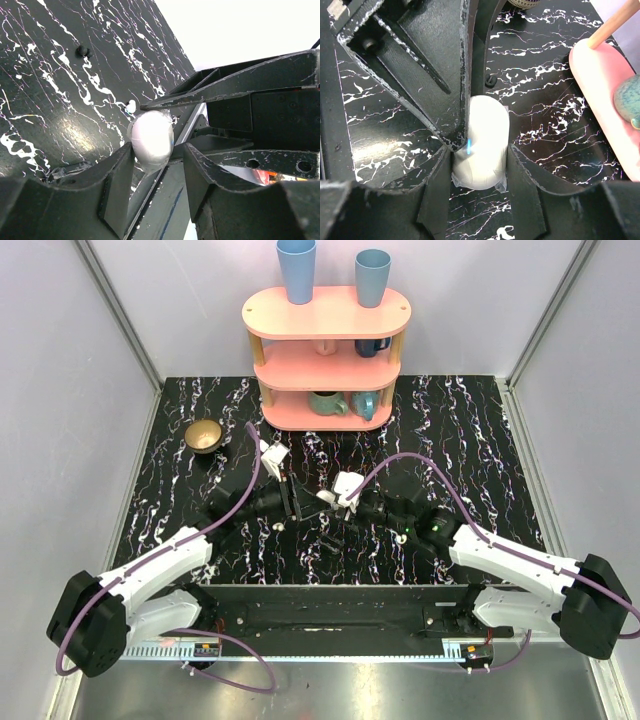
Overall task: Insert the wireless bluetooth earbuds into the charging case
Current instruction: Pass from the right arm to the left
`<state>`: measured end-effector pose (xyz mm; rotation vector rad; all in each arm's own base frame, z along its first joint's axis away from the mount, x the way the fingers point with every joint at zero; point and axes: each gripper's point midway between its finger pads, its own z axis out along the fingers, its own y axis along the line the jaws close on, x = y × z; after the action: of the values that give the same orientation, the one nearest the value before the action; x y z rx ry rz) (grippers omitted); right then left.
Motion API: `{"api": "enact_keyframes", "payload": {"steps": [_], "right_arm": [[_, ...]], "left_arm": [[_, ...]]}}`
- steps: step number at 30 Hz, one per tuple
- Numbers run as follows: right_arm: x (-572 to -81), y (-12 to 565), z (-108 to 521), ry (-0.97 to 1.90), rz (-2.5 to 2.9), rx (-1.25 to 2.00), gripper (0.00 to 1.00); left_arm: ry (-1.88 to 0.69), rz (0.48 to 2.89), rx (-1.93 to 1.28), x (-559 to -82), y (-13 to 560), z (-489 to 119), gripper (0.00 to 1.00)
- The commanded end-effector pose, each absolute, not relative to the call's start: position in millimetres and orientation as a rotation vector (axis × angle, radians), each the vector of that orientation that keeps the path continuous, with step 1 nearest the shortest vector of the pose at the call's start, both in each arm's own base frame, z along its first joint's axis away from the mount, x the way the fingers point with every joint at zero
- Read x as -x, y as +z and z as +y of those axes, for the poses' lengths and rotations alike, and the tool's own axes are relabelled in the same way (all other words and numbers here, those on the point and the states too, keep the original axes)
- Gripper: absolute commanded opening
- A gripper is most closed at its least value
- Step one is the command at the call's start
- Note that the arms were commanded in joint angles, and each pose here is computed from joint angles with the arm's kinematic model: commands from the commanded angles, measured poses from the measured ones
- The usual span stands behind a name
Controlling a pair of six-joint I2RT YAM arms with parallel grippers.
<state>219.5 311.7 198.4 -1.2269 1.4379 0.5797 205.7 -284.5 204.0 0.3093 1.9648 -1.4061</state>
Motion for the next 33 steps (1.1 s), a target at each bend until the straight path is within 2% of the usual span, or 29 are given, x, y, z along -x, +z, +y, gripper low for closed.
{"api": "enact_keyframes", "payload": {"steps": [1, 6, 9, 13, 14, 17, 19, 22, 24, 27, 31, 33], "right_arm": [[-220, 222, 315, 0.582, 1.372, 1.171, 0.17], [-221, 221, 315, 0.582, 1.373, 1.171, 0.17], [-220, 222, 316, 0.587, 1.369, 1.174, 0.17], [-219, 224, 316, 0.592, 1.365, 1.168, 0.18], [-219, 224, 316, 0.596, 1.365, 1.166, 0.19], [-217, 226, 317, 0.612, 1.361, 1.164, 0.22], [-215, 226, 318, 0.625, 1.359, 1.168, 0.27], [-215, 226, 319, 0.632, 1.368, 1.16, 0.37], [-216, 230, 319, 0.637, 1.369, 1.143, 0.5], [-215, 236, 318, 0.648, 1.364, 1.117, 0.62], [-216, 246, 314, 0.657, 1.364, 1.062, 0.7], [-215, 251, 312, 0.676, 1.381, 1.026, 0.71]], "left_arm": [[-1.402, 1.9, -0.325, -212, 220, -288, 0.47], [-1.406, 1.906, -0.334, -211, 219, -289, 0.49], [-1.402, 1.909, -0.337, -211, 218, -289, 0.47], [-1.397, 1.904, -0.344, -212, 219, -289, 0.34], [-1.397, 1.903, -0.347, -211, 219, -290, 0.27], [-1.391, 1.906, -0.356, -211, 217, -290, 0.19], [-1.388, 1.9, -0.362, -212, 218, -290, 0.14], [-1.382, 1.901, -0.365, -212, 218, -289, 0.11], [-1.376, 1.9, -0.369, -212, 218, -289, 0.1], [-1.36, 1.892, -0.374, -212, 219, -287, 0.07], [-1.318, 1.878, -0.37, -215, 221, -283, 0.05], [-1.294, 1.866, -0.371, -215, 224, -279, 0.05]]}}
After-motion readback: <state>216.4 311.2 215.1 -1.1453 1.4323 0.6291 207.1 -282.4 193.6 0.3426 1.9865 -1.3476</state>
